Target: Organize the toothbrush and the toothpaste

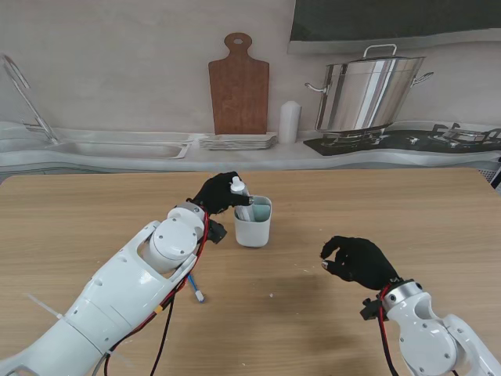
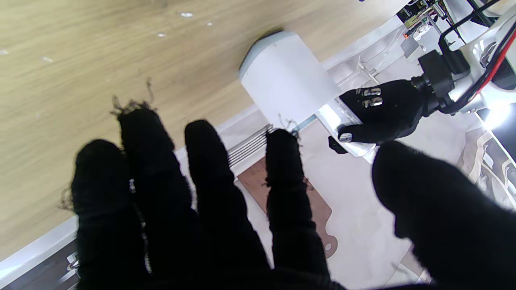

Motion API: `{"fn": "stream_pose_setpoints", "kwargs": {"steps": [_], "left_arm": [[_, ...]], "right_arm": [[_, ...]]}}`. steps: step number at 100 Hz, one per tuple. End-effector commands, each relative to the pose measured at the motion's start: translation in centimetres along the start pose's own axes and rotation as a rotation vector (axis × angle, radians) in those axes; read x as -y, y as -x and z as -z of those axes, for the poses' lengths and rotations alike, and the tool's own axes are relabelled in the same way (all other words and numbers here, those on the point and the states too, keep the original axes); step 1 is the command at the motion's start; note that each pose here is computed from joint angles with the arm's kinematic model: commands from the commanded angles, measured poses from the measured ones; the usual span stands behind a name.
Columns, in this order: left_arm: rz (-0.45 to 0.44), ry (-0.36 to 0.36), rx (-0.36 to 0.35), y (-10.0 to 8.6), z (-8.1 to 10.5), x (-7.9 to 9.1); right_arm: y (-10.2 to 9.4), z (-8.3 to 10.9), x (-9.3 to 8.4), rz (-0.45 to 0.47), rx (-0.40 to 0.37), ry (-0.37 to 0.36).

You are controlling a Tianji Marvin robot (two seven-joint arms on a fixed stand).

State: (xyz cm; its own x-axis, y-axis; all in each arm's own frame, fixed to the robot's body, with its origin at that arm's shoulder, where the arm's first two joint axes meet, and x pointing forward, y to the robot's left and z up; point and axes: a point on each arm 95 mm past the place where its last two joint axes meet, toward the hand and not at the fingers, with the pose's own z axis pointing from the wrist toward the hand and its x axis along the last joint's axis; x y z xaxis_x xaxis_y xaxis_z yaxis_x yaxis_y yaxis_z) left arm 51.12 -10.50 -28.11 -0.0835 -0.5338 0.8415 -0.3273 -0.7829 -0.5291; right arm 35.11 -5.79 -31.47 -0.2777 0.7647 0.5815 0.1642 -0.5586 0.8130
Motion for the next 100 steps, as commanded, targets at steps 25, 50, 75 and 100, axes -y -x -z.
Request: {"fn": "stream_pose_setpoints", "kwargs": {"steps": [25, 50, 75, 100], "left_arm": [[-0.014, 0.050, -0.013, 0.3, 0.1, -0.8], [-0.048, 0.067, -0.028, 0.9, 0.3, -0.6], [-0.077, 0.064, -0.040, 1.3, 0.7, -0.3], [-0.085, 0.074, -0.057, 1.5, 0.9, 0.0]], "right_arm": [[0.0, 0.3, 0.4, -0.001, 0.006, -0.022], [0.0, 0.3, 0.4, -0.003, 0.004, -0.024], [0.0, 0.3, 0.4, -0.002, 0.003, -0.023], [0.0, 0.3, 0.4, 0.001, 0.002, -0.030]]}}
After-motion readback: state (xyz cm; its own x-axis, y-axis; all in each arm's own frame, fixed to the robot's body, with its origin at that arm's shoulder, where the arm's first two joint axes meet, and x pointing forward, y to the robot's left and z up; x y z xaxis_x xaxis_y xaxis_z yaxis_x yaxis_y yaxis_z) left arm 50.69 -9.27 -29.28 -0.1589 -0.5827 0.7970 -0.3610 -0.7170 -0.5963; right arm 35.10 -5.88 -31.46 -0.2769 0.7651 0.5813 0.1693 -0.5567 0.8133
